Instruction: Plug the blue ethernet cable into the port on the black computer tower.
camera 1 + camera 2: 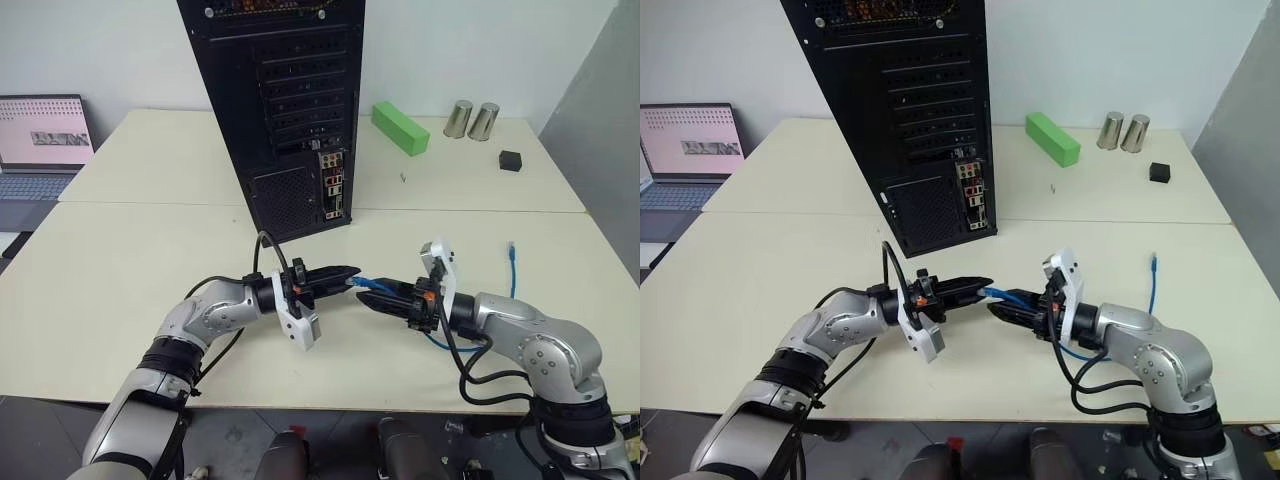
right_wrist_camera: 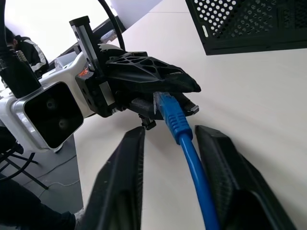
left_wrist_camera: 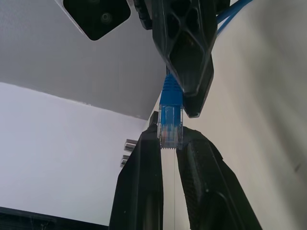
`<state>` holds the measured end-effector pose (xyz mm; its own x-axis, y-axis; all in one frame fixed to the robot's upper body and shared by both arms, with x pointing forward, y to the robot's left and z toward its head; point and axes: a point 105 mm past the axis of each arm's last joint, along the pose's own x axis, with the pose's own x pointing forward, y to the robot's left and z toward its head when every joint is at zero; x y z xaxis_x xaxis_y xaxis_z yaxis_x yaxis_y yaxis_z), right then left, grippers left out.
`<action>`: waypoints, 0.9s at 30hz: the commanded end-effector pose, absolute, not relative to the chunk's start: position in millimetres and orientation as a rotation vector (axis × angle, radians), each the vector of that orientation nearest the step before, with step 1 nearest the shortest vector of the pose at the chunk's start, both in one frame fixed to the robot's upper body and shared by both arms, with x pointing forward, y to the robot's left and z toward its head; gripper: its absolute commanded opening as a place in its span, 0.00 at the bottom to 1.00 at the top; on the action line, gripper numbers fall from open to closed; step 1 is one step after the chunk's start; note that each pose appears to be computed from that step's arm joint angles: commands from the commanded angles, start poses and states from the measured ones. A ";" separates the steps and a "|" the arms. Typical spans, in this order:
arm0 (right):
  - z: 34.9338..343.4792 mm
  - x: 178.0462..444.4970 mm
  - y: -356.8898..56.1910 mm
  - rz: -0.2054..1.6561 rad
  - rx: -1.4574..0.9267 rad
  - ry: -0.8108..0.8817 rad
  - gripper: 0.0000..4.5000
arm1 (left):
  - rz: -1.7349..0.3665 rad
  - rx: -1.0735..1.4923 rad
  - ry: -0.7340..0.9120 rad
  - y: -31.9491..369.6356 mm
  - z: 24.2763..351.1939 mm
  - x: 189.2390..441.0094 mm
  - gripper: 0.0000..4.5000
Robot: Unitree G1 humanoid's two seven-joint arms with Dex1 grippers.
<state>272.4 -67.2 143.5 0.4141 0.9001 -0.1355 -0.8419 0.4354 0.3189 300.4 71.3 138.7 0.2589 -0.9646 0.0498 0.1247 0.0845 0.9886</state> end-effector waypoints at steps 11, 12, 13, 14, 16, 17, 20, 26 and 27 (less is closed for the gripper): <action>157.8 269.8 -64.9 1.153 0.220 0.262 0.00 | -1.035 1.196 -0.983 72.9 144.1 300.3 0.05; 157.9 269.8 -65.0 1.154 0.220 0.263 0.00 | -1.036 1.197 -0.984 72.9 144.1 300.2 0.05; 157.9 269.9 -65.1 1.154 0.220 0.263 0.00 | -1.036 1.197 -0.984 73.0 144.0 300.3 0.05; 157.6 269.8 -65.0 1.154 0.219 0.264 0.00 | -1.036 1.197 -0.984 73.2 143.8 300.1 0.05; 157.3 269.7 -64.8 1.155 0.219 0.265 0.00 | -1.033 1.199 -0.984 73.7 143.7 300.2 0.05; 157.2 269.7 -64.8 1.155 0.218 0.265 0.00 | -1.037 1.194 -0.979 73.8 143.2 300.6 0.05; 156.8 270.0 -65.1 1.151 0.211 0.265 0.00 | -1.035 1.173 -0.964 73.4 143.6 302.3 0.05; 156.5 270.1 -65.6 1.148 0.203 0.264 0.00 | -1.043 1.100 -0.915 75.0 144.8 304.3 0.33; 156.4 270.1 -65.8 1.147 0.200 0.264 0.00 | -1.043 1.089 -0.897 75.9 144.3 305.5 0.38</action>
